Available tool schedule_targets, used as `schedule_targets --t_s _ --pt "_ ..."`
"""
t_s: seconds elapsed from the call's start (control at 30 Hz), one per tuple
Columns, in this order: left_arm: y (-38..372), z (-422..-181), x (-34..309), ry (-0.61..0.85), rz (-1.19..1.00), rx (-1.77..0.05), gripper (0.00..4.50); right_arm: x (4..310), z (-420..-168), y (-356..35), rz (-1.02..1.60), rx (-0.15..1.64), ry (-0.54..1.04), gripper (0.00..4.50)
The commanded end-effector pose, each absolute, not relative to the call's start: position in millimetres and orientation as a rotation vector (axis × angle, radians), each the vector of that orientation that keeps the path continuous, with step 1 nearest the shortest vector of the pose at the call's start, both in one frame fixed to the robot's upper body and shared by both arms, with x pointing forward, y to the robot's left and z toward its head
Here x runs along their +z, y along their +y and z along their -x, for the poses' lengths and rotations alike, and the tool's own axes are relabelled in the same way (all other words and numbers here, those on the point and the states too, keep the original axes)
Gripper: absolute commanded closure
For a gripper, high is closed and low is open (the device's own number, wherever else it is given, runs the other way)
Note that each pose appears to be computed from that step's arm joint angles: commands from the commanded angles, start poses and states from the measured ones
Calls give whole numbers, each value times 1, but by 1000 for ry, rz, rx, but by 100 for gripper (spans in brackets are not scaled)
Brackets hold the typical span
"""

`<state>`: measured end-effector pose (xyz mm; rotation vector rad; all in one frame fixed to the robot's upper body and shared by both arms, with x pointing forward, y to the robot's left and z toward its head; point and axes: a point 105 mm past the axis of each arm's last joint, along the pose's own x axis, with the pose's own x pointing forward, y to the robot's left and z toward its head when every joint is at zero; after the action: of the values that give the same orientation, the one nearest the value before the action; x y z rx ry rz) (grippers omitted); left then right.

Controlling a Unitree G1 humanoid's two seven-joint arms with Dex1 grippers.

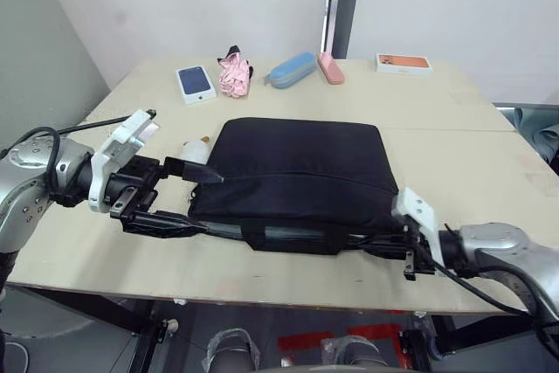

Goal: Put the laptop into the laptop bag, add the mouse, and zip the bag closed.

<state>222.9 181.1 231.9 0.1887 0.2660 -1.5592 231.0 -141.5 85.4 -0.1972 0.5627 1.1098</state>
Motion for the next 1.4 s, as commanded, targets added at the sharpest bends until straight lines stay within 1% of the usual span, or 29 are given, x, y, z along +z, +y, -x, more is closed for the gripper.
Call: schedule_targets --t_s 0.03,0.23,0.47,0.53,0.67,0.87,0.97,1.1,1.17,1.3,1.33,1.37,1.4 --pt "181 -224 238 241 -219 -1553 0 92 -228 -124 241 1157 510 443" --pt "180 -229 241 229 -214 -1542 0 90 -238 -109 284 1148 485 443" --pt "178 -235 242 219 -211 -1539 0 98 -231 -102 244 1205 466 443" --pt "178 -237 243 216 -207 -1540 0 107 -225 -96 188 1251 437 443" --pt "177 -240 243 214 -205 -1538 0 124 -225 -89 100 1278 369 443" --pt "176 -243 243 211 -204 -1539 0 128 -228 -84 87 1275 353 443" --pt "176 -246 245 204 -205 -1537 0 136 -227 -82 73 1293 324 443" --pt "176 -249 245 200 -209 -1535 0 146 -216 -80 41 1352 320 443" --pt "176 -250 244 199 -209 -1533 0 143 -214 -80 43 1354 342 443" --pt "176 -252 245 195 -213 -1530 0 124 -205 -78 80 1334 446 443" --pt "176 -253 245 193 -214 -1529 0 120 -206 -77 101 1321 452 443" --pt "176 -253 245 192 -213 -1529 0 118 -212 -76 109 1293 445 443" --pt "176 -254 245 190 -213 -1529 0 117 -223 -76 104 1243 430 443"
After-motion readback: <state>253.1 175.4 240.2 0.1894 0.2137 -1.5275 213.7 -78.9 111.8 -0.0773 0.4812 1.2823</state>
